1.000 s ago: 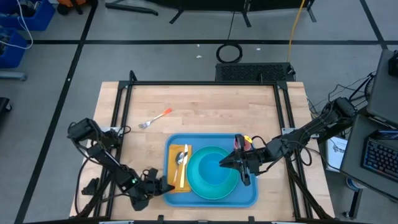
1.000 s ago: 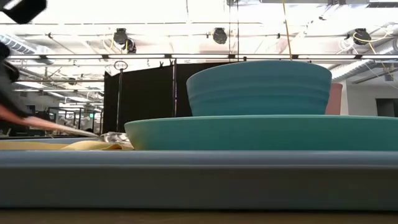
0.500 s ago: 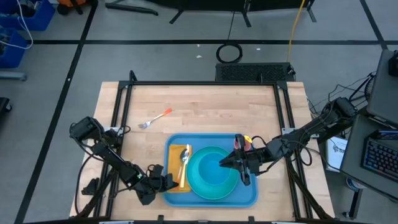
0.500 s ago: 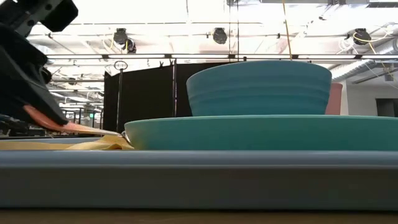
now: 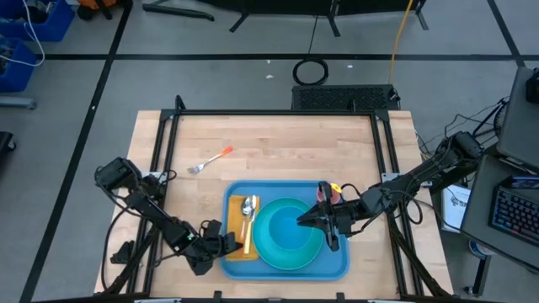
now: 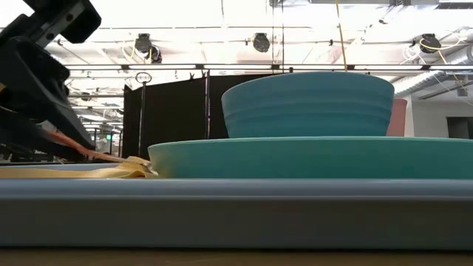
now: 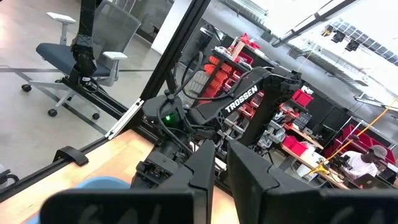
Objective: Set up tray
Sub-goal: Put the orange spoon on top of the yellow napkin to the left of the yellow knife
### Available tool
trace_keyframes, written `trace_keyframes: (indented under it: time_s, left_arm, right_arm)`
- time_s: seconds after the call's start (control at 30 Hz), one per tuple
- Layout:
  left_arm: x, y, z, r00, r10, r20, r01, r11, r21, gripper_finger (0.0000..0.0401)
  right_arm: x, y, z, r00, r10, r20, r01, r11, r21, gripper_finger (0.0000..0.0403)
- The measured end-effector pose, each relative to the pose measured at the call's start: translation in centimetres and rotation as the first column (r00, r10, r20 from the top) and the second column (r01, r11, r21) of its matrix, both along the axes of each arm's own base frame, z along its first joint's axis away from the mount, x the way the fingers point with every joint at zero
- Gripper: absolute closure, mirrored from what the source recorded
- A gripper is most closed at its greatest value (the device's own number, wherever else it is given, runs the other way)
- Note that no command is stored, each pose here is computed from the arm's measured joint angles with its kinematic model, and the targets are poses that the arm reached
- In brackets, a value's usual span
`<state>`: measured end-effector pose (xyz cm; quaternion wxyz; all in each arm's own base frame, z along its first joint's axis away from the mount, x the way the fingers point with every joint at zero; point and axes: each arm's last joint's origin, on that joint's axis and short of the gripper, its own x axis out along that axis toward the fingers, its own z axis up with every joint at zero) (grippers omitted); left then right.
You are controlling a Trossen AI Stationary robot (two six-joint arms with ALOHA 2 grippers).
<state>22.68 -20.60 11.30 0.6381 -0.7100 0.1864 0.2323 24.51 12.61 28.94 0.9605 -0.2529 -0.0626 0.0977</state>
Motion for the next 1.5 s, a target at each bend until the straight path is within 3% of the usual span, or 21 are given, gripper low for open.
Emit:
trace_keyframes:
  time_s: [0.37,0.83,1.1,1.2,1.3,1.4,1.5]
  left_arm:
    - [0.2,-0.1,0.2,0.999,-0.046,0.016,0.045,0.998,0.035,0.0348]
    - [-0.1,-0.5,0.1,0.990,-0.137,-0.025,0.138,0.990,0.027,0.0394]
    - [-0.8,-1.4,0.7,0.986,-0.147,0.077,0.126,0.966,0.228,0.0381]
    - [-1.1,-1.8,1.0,0.981,-0.148,0.126,0.103,0.945,0.312,0.0379]
    - [-1.3,-2.2,1.6,0.971,-0.162,0.177,0.070,0.896,0.439,0.0385]
    - [-1.3,-2.5,2.2,0.961,-0.196,0.195,0.052,0.821,0.569,0.0395]
    - [-1.1,-2.8,2.9,0.947,-0.259,0.190,0.059,0.722,0.689,0.0398]
  right_arm:
    - [0.0,0.0,0.0,1.000,0.000,0.000,0.000,1.000,0.000,0.0369]
    - [0.0,0.0,0.0,1.000,0.000,0.000,0.000,1.000,0.000,0.0369]
    - [0.0,0.0,0.0,1.000,0.000,0.000,0.000,1.000,-0.002,0.0369]
    - [0.0,0.0,0.0,1.000,0.000,0.000,0.000,1.000,-0.002,0.0369]
    - [0.0,0.0,0.0,1.000,-0.001,0.000,0.001,1.000,-0.002,0.0369]
    - [0.1,-0.1,0.2,1.000,-0.023,-0.001,0.023,1.000,0.007,0.0369]
    - [0.4,-0.3,0.7,0.996,-0.068,-0.051,0.070,0.997,0.043,0.0369]
